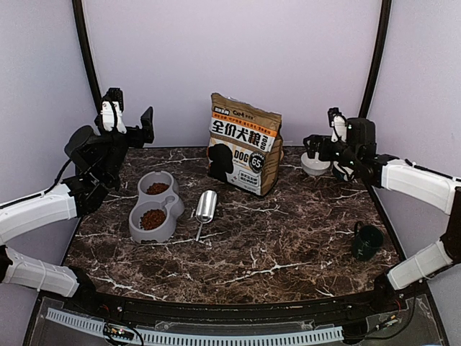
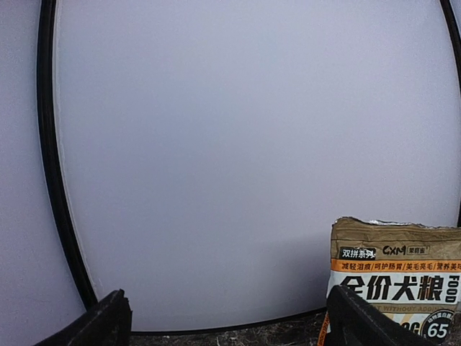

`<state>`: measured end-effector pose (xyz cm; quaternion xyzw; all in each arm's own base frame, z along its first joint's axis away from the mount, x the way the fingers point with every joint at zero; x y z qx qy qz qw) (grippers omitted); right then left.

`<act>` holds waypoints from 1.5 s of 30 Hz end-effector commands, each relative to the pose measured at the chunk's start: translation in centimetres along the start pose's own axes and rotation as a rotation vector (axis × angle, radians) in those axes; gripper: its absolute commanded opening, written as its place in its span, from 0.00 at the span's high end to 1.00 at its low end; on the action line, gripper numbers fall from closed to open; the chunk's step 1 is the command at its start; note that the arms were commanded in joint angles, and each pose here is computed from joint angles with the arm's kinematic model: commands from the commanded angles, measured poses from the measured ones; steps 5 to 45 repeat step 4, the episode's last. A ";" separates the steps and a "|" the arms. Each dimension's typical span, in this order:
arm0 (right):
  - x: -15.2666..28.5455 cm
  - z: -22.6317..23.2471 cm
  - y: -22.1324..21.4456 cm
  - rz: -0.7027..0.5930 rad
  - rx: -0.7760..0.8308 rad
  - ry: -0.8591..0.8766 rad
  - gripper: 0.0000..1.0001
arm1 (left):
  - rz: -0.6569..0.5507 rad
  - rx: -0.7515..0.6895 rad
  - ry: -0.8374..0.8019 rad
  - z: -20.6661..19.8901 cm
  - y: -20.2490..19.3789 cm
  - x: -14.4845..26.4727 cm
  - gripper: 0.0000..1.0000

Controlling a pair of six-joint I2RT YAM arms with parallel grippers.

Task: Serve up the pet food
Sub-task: Reset both arms

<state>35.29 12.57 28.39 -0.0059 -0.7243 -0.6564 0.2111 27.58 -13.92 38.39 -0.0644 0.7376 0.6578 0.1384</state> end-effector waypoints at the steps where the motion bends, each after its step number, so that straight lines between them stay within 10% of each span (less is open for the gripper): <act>1: 1.7 0.5 2.0 -0.134 -0.028 0.059 0.00 | -0.015 0.009 0.005 0.3 0.4 0.2 0.03; 45: 2.4 0.3 2.4 -0.154 -0.019 0.045 0.00 | -0.017 0.013 0.002 0.3 0.6 0.2 0.03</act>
Point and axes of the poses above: each gripper's point midway between its finger pads, its own x axis back along the fingers, its own z axis along the line the jaws close on, y = z × x, the point moved 8 cm from there along x, back along the fingers, and after that the axes turned 11 degrees about x, right-handed, at the moved point
